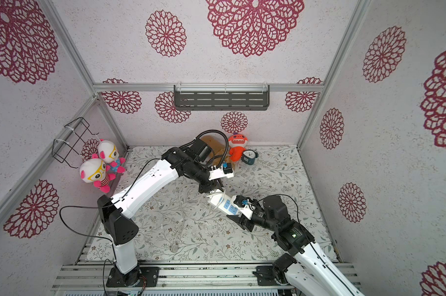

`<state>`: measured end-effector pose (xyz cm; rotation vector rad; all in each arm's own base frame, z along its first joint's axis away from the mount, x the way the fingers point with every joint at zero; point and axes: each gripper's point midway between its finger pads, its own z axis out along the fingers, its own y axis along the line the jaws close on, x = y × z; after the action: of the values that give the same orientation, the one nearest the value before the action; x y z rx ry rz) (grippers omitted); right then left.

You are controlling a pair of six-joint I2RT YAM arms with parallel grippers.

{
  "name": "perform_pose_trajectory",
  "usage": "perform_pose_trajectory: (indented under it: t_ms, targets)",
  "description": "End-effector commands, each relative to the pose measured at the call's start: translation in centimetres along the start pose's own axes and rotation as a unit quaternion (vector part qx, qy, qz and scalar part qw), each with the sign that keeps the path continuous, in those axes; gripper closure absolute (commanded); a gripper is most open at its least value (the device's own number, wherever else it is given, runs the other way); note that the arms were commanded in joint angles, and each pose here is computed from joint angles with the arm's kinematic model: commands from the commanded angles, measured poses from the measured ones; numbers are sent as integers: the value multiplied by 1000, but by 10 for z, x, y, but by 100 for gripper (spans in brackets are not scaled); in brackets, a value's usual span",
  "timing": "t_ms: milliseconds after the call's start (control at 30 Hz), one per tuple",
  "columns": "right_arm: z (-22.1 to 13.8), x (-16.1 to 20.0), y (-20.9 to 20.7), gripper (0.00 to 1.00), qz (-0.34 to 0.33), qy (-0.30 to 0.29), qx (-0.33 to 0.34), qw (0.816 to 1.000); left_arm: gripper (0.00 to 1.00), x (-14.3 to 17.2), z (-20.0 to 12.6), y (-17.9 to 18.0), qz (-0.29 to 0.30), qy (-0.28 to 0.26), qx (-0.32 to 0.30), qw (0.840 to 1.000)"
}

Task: Wrap the cord around the power strip
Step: Wrap the power cord around the power strip.

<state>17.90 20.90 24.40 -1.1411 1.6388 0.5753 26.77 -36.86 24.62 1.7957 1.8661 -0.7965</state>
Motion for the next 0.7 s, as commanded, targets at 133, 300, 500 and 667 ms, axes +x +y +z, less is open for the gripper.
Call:
perform_pose_trajectory:
  t_ms: [133,300,500,667]
  targets:
    - [-24,-84,-15,98,-53,-148,41,987,60,-19,-11,-9,1,-75,2,997]
    - [-18,-80,-13,99,-53,-140,28,988,49,-24,-19,-8,6,-85,-7,996]
    - [-18,-80,-12,100,-61,-141,27,988,44,-19,-17,2,-7,-75,-10,997]
    - [-18,-81,-11,100,-61,-150,26,987,22,-20,-24,14,-12,-69,-24,997]
